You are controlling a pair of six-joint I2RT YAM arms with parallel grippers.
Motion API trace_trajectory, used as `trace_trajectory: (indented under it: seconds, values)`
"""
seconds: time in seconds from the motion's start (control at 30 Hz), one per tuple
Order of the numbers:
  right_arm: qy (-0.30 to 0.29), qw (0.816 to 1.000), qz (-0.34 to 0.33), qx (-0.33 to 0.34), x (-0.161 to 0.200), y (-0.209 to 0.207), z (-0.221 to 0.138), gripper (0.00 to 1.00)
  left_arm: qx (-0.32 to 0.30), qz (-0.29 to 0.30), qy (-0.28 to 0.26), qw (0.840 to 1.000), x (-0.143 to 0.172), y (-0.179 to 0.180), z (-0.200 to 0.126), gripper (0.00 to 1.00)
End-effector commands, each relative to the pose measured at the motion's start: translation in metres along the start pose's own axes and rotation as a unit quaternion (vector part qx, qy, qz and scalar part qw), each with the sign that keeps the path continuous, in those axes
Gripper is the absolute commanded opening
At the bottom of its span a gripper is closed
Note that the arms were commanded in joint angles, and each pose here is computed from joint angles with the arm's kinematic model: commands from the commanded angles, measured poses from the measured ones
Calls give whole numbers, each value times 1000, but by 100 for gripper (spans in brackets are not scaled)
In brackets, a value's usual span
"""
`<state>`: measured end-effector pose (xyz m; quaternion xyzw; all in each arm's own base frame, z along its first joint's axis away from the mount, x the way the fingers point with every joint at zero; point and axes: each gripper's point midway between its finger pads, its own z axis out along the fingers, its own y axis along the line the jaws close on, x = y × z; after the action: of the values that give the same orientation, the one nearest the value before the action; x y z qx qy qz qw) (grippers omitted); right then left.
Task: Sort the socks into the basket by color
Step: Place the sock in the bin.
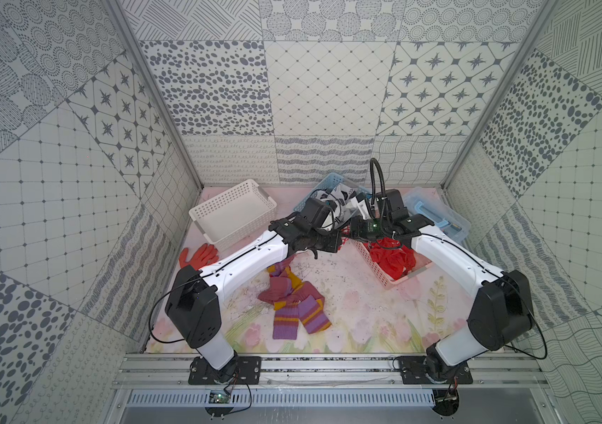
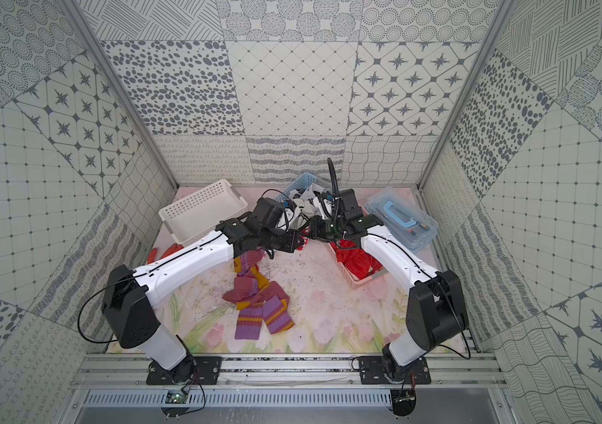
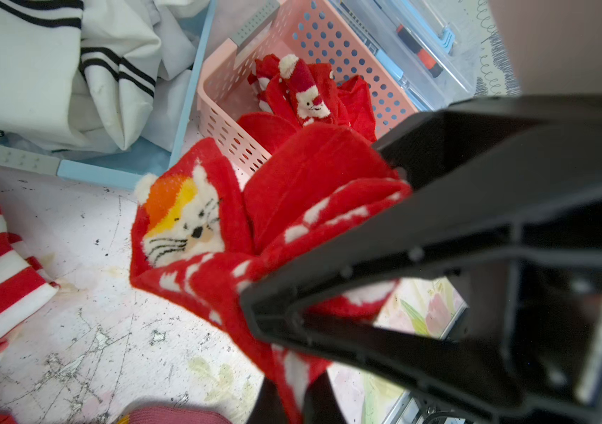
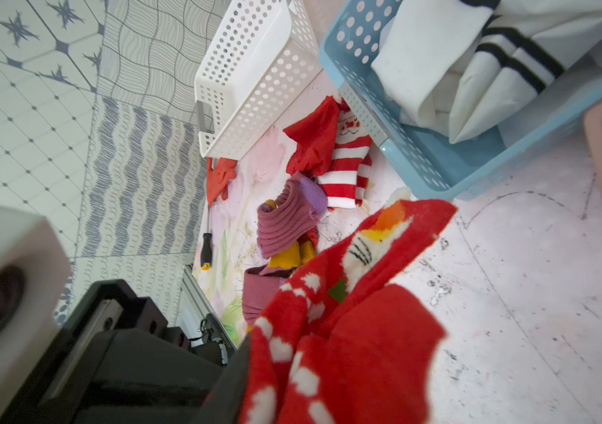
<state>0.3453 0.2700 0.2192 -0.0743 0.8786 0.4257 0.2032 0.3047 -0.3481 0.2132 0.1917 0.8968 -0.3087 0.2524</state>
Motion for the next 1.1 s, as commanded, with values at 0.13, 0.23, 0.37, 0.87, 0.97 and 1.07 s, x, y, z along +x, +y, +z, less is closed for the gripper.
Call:
trace_trajectory:
  seconds: [0.13,0.23,0.37,0.87,0.97,1.07]
  values:
    - [-22,1000,-9,-5,-6,6,-8,0,15,15,-24,999,-13,-7,-13,20]
    - [-30,999,-7,-7,-10,6,-13,0,5,12,-31,999,-12,-2,-19,44]
    - [-41,999,-1,-15,-17,6,-23,0,-19,-3,-32,999,-5,12,-31,54]
    - [-118,993,14,-3,-56,-14,-84,0,-84,-85,-18,993,17,63,-40,57]
    - [-139,990,17,10,-66,-22,-103,0,-89,-102,-8,991,21,72,-33,58]
    - [-165,986,23,26,-77,-33,-121,0,-97,-113,2,989,25,78,-26,58]
